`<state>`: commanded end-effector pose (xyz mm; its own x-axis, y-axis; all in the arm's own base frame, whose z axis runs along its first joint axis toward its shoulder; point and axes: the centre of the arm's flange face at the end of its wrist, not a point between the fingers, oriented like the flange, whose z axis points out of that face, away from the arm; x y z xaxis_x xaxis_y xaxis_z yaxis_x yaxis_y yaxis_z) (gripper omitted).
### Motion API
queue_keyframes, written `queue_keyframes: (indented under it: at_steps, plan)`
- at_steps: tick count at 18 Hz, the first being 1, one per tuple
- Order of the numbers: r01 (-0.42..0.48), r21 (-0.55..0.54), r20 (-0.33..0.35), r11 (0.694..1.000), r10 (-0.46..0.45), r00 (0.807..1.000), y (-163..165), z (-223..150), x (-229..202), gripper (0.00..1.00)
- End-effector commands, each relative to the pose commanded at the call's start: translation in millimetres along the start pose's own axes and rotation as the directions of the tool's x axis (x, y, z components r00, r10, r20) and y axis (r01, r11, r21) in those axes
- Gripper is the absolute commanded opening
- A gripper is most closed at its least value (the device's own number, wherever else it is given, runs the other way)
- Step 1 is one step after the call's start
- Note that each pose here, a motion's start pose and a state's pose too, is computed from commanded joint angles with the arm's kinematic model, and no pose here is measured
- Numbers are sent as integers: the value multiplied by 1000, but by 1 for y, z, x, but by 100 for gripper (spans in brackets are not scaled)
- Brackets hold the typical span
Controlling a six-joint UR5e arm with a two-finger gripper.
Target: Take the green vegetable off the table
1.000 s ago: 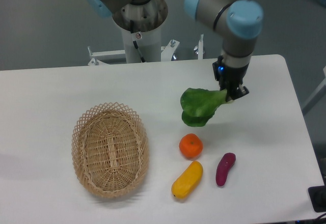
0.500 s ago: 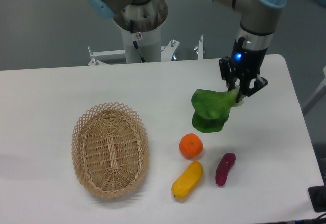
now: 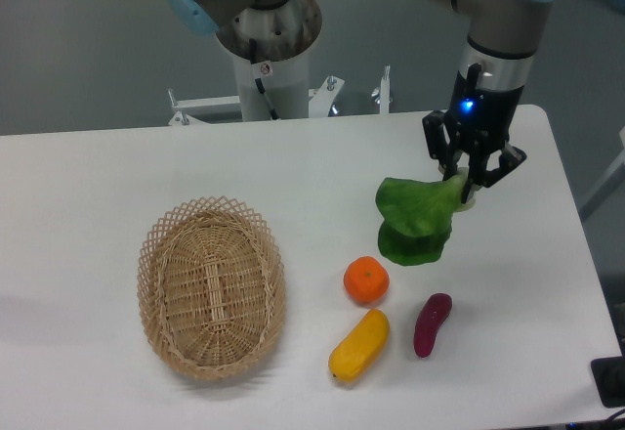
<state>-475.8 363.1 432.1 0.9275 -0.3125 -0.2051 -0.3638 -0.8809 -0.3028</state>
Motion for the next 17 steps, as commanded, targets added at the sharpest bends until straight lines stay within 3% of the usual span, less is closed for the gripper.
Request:
queue_keyframes:
  at_steps: [17]
  plan:
    - [4, -1, -7, 1000, -4, 1000, 2, 4, 2, 36]
